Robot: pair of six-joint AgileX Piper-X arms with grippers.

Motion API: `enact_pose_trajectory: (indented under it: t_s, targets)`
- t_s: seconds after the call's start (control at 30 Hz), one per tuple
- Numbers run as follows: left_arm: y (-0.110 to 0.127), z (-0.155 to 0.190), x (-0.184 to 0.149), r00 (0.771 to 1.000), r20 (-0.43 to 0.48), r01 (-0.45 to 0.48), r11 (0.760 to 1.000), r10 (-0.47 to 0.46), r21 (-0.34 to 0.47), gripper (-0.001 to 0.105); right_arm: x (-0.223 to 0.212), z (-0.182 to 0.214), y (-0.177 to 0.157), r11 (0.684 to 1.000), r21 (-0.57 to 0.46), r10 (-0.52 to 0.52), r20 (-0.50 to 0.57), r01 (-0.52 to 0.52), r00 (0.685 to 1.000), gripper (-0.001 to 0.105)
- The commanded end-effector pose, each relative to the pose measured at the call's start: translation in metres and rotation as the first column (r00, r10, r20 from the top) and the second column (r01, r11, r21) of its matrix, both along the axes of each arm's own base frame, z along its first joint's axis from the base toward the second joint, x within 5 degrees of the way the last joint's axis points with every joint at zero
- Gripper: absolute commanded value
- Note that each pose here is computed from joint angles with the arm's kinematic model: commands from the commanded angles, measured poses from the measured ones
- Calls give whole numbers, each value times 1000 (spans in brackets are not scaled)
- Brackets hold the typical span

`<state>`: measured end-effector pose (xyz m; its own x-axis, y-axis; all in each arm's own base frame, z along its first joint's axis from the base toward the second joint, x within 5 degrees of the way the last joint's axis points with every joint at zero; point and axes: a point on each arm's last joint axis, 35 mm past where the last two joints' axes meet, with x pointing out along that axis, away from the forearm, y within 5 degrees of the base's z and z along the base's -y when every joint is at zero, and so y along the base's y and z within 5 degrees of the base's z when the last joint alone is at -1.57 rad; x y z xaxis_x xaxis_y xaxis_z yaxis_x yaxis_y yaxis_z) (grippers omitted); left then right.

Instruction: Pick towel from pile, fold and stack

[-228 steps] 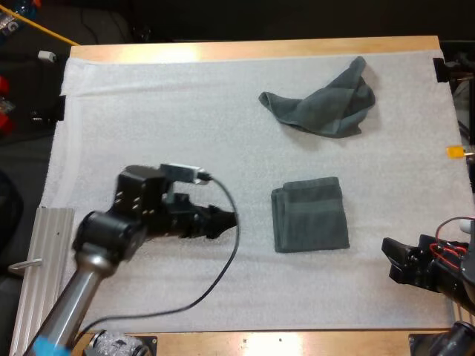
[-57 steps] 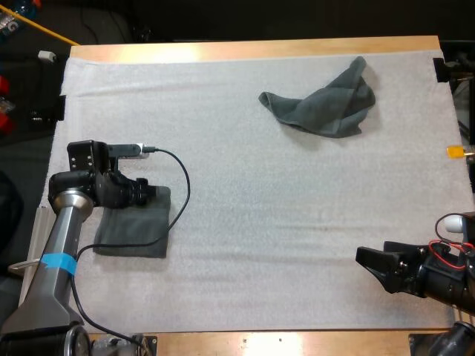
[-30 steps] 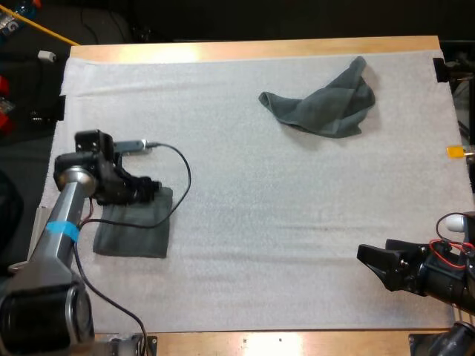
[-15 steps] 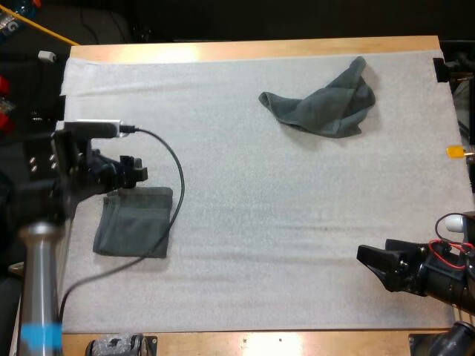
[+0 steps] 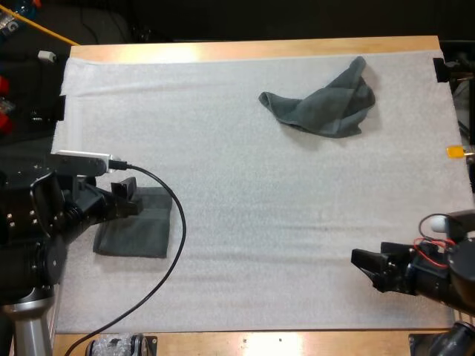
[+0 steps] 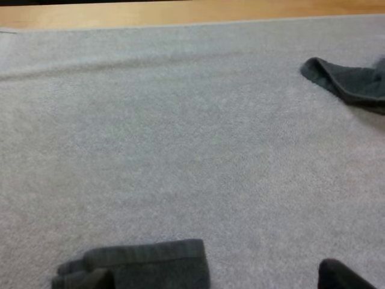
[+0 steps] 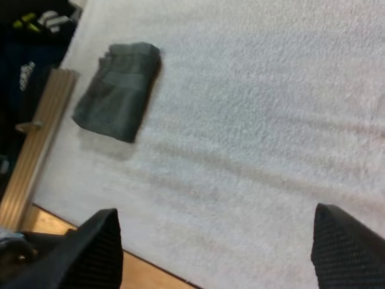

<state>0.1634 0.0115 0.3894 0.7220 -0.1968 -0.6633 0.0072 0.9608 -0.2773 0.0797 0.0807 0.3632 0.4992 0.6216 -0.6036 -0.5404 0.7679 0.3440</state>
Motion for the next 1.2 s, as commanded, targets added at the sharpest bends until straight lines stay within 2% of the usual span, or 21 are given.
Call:
enact_pose_trajectory:
  t_s: [0.0, 0.33, 0.5, 0.63, 0.87, 0.93, 1.17]
  targets:
    - [-1, 2, -1, 1000, 7, 14, 1000, -14, -11, 64, 4, 1, 4, 1000, -9, 21, 28, -21, 999, 64]
    - [-5, 1, -2, 999, -3, 53, 997, -53, -48, 64, 58, -18, 53, 994, -94, 66, 88, -58, 994, 64]
    - [-15, 0, -3, 993, -16, 116, 992, -117, -49, 64, 91, -34, 60, 993, -116, 9, 67, -1, 998, 64]
    - [-22, 0, -3, 987, -15, 160, 986, -161, -46, 64, 118, -45, 43, 988, -135, -70, 38, 75, 997, 64]
    - [-22, 0, -3, 986, -12, 169, 985, -169, -20, 64, 139, -41, -3, 971, -133, -195, 56, 201, 979, 64]
    - [-22, 0, -3, 985, -11, 169, 985, -169, -16, 64, 142, -37, -24, 953, -151, -254, 69, 262, 965, 64]
    - [-21, 0, -3, 986, -12, 165, 986, -165, -2, 64, 132, -17, -69, 901, -247, -334, 125, 356, 934, 64]
